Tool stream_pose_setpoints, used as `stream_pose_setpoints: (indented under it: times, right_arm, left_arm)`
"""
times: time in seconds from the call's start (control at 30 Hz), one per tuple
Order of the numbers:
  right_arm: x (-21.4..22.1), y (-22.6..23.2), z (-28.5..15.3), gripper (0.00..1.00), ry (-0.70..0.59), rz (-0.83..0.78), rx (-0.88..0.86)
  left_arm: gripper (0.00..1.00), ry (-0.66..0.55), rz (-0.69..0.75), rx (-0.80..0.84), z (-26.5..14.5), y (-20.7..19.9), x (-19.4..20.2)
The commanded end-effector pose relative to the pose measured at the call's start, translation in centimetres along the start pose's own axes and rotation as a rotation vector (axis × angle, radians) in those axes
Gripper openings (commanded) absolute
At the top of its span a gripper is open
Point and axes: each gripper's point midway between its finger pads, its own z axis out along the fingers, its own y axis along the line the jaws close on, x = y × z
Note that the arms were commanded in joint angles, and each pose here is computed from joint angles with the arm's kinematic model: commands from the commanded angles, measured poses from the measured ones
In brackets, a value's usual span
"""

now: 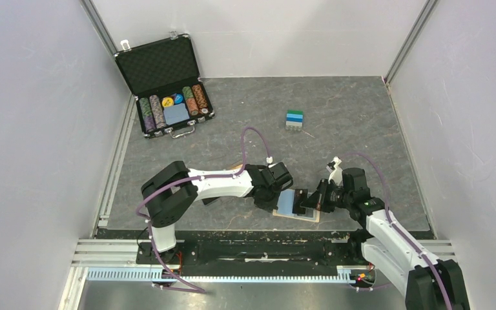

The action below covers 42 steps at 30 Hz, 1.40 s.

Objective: Put the credit cards into the card holder
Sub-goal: Insert the credit card into the card holder.

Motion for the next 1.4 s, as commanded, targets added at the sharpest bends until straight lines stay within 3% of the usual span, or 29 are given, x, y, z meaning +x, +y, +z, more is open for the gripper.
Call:
stream_pose_setpoints:
  times: [0.0, 0.6, 1.37]
  right_arm:
    - [-1.0, 1.2, 0.2, 0.00, -0.019, 0.005, -0.053]
    - [1.8, -3.9, 1.1, 0.00, 0.054, 0.099, 0.121]
    - [-0.5, -3.0, 2.3, 0.00, 0.134, 0.017, 0.084]
  left_arm:
    - [0.02, -0.010, 0.022, -0.035, 0.2, 0.4, -0.3]
    - [0.02, 0.018, 0.042, -0.059, 1.1, 0.5, -0.1]
    - [0.02, 0.062, 0.093, -0.123, 2.1, 1.4, 0.6]
